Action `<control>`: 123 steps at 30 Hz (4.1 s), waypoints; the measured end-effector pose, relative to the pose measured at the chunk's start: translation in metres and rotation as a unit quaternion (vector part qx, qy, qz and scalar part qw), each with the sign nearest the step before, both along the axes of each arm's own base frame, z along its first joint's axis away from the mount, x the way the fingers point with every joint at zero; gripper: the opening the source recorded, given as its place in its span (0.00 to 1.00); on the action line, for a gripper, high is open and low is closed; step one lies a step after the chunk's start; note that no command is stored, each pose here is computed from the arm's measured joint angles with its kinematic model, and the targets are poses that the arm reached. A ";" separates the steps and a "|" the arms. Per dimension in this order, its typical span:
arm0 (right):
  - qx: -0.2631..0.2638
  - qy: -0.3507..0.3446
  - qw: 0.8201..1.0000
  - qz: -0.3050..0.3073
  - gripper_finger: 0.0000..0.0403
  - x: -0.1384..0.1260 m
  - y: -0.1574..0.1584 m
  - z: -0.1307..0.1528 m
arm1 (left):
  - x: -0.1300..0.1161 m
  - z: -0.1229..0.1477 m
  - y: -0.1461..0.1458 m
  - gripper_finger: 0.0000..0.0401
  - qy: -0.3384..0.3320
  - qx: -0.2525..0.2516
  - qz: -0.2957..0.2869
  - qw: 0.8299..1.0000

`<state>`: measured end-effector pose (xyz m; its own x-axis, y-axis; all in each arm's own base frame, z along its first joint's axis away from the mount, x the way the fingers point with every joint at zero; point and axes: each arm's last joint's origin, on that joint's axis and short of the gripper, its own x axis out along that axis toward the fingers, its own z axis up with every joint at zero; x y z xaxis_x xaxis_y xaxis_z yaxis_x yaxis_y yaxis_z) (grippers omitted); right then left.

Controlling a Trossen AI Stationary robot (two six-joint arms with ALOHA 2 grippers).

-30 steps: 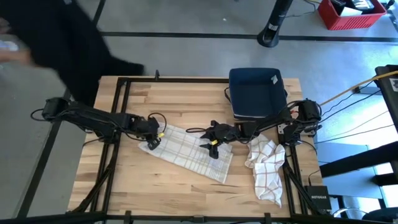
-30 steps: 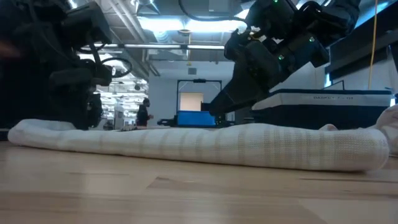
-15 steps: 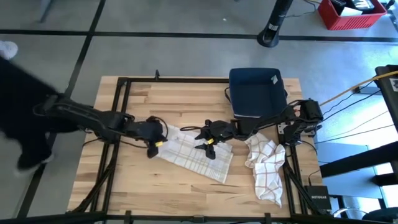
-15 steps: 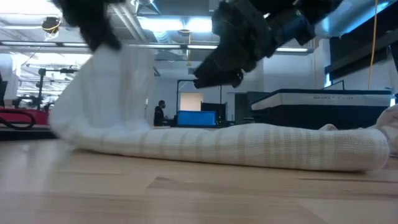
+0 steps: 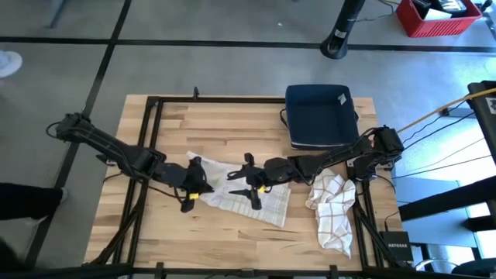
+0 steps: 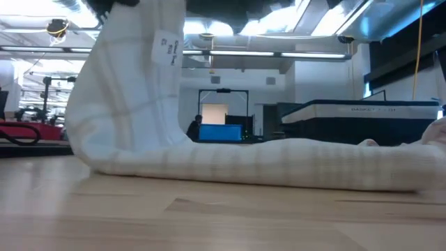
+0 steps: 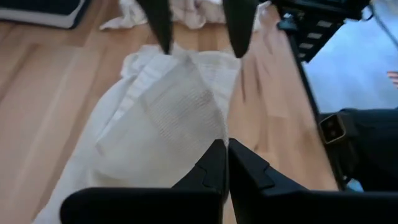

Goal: Fold towel
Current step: Fold the white patterned towel

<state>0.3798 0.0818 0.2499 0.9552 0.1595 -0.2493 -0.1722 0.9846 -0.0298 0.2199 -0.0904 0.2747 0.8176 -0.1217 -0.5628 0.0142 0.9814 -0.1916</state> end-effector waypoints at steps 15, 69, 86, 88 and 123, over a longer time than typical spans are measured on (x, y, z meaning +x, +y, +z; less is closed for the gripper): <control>-0.044 -0.002 0.999 0.015 0.25 0.002 0.026 -0.002 | 0.016 0.000 -0.022 0.02 -0.066 -0.005 -0.037 0.997; -0.125 -0.010 0.992 -0.029 0.01 -0.161 0.102 0.166 | 0.018 -0.059 -0.005 0.33 0.180 0.081 0.056 0.979; -0.090 0.047 0.995 -0.020 0.01 -0.165 0.099 0.166 | 0.035 -0.056 -0.005 0.33 0.097 0.123 0.082 0.984; -0.097 0.054 0.994 -0.020 0.01 -0.161 0.102 0.161 | 0.040 -0.054 -0.005 0.33 0.080 0.095 0.080 0.989; -0.112 0.064 0.991 -0.018 0.02 -0.153 0.110 0.152 | 0.072 -0.106 0.014 0.21 0.189 -0.028 0.071 0.979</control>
